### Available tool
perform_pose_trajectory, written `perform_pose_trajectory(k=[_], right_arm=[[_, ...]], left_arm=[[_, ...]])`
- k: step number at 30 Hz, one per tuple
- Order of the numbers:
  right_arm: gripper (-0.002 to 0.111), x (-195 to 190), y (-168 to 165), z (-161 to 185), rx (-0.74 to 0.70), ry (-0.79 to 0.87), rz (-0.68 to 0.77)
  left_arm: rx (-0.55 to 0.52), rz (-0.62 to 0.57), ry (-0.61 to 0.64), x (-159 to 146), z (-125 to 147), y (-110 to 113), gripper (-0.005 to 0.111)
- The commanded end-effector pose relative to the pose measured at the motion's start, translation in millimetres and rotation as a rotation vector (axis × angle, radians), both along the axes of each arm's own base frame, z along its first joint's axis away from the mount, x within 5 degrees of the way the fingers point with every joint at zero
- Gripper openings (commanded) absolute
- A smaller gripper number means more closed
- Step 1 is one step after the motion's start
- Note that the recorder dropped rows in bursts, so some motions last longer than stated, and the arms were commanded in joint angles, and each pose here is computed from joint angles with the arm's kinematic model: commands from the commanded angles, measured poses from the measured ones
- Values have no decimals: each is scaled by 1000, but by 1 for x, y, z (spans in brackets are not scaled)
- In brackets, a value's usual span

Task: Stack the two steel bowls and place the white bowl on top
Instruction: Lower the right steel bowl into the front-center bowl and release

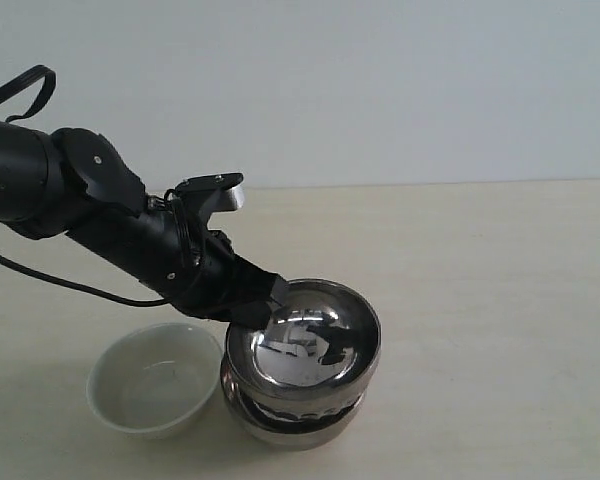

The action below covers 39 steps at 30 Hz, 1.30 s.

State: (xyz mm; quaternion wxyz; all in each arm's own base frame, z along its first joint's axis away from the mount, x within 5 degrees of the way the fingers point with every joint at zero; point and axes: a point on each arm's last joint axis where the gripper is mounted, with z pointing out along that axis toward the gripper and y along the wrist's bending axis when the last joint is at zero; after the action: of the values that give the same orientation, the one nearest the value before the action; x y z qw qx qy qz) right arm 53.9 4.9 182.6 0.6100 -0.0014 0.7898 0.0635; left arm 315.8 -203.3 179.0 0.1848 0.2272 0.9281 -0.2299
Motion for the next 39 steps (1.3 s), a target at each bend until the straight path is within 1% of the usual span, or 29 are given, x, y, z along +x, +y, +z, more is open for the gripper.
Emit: perform_pose_trajectory(k=[1, 5, 16, 25, 35, 36, 37, 38, 39], right_arm=[[0, 0, 0, 1, -7, -14, 3], [0, 0, 0, 1, -7, -14, 3], [0, 0, 0, 1, -7, -14, 3], [0, 0, 0, 1, -7, -14, 3], [0, 0, 0, 1, -7, -14, 3], [0, 0, 0, 1, -7, -14, 3], [0, 0, 0, 1, -7, -14, 3], [0, 0, 0, 1, -7, -14, 3], [0, 0, 0, 1, -7, -14, 3]], left_arm=[[-14, 14, -7, 2, 1, 0, 4], [14, -6, -21, 2, 0, 2, 4], [32, -2, 3, 4, -12, 2, 4], [32, 0, -2, 4, -12, 2, 4], [41, -23, 5, 3, -13, 2, 4], [41, -23, 4, 3, -13, 2, 6], [41, -23, 4, 3, -13, 2, 11], [41, -23, 4, 3, -13, 2, 20], [41, -26, 9, 2, -13, 2, 33]])
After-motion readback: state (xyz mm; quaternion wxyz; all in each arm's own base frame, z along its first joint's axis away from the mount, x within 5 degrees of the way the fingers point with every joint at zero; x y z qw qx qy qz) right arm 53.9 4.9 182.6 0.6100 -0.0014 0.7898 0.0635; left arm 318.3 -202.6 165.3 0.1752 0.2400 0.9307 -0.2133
